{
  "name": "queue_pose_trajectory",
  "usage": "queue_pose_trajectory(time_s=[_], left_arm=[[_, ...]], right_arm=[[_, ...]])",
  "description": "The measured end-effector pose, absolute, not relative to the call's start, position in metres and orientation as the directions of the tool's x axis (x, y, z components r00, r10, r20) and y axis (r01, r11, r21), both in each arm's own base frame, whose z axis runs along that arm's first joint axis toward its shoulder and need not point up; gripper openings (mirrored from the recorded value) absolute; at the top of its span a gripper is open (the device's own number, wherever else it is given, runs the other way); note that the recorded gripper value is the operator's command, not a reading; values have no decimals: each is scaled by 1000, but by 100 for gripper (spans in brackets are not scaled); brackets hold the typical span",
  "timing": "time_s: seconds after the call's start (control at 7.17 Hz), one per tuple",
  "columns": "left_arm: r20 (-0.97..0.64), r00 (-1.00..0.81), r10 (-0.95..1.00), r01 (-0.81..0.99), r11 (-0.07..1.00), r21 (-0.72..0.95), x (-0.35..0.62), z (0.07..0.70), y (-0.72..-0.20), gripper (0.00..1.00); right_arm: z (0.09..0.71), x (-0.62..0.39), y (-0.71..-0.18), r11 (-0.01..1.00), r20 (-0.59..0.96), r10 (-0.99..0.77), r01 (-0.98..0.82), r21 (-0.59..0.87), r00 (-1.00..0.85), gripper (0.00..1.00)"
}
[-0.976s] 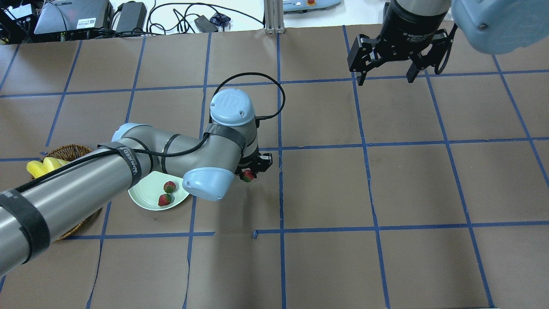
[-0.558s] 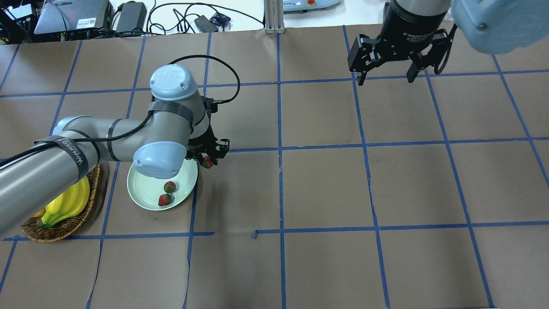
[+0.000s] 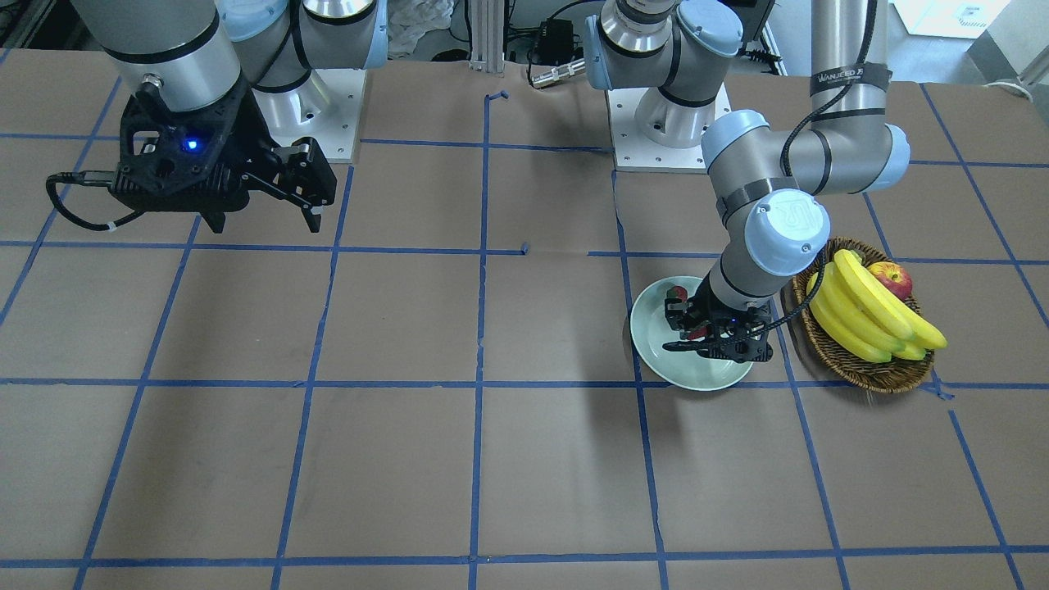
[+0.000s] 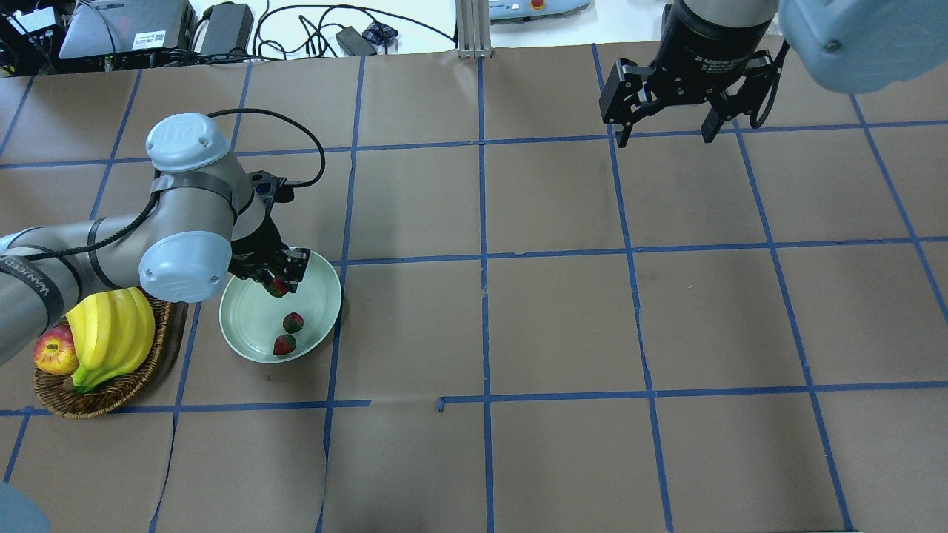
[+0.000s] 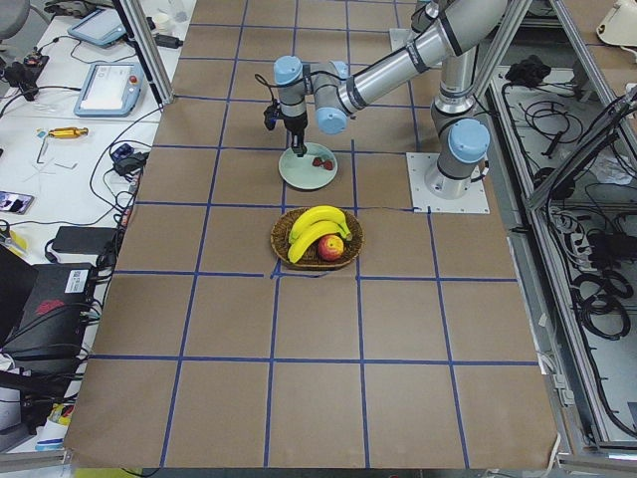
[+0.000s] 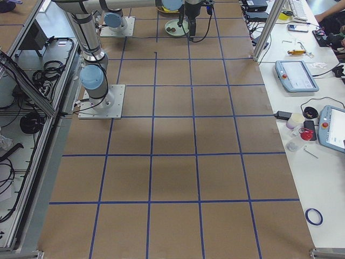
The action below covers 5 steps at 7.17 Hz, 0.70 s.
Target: Collect all strawberries into plate
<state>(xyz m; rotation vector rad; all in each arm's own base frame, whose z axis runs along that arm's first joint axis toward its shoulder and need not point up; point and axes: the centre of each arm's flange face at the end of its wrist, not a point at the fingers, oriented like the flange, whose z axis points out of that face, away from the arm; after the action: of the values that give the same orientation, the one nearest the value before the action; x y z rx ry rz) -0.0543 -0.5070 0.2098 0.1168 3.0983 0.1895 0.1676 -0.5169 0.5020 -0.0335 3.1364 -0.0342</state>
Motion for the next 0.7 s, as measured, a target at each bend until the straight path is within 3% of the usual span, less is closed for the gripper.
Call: queue_pose_trajectory(time_s=[0.42,0.7], left_arm=[[-91,-992,91,76,985,154,-43,204,-494,100],[-112,-989,96,90,994,54,-53,253,-511,100]], right_arm=[[502,168,-517,1000,-4,-21,-21,-22,-1000,100],[502,168,-517,1000,-6,-21,-21,-22,-1000,100]])
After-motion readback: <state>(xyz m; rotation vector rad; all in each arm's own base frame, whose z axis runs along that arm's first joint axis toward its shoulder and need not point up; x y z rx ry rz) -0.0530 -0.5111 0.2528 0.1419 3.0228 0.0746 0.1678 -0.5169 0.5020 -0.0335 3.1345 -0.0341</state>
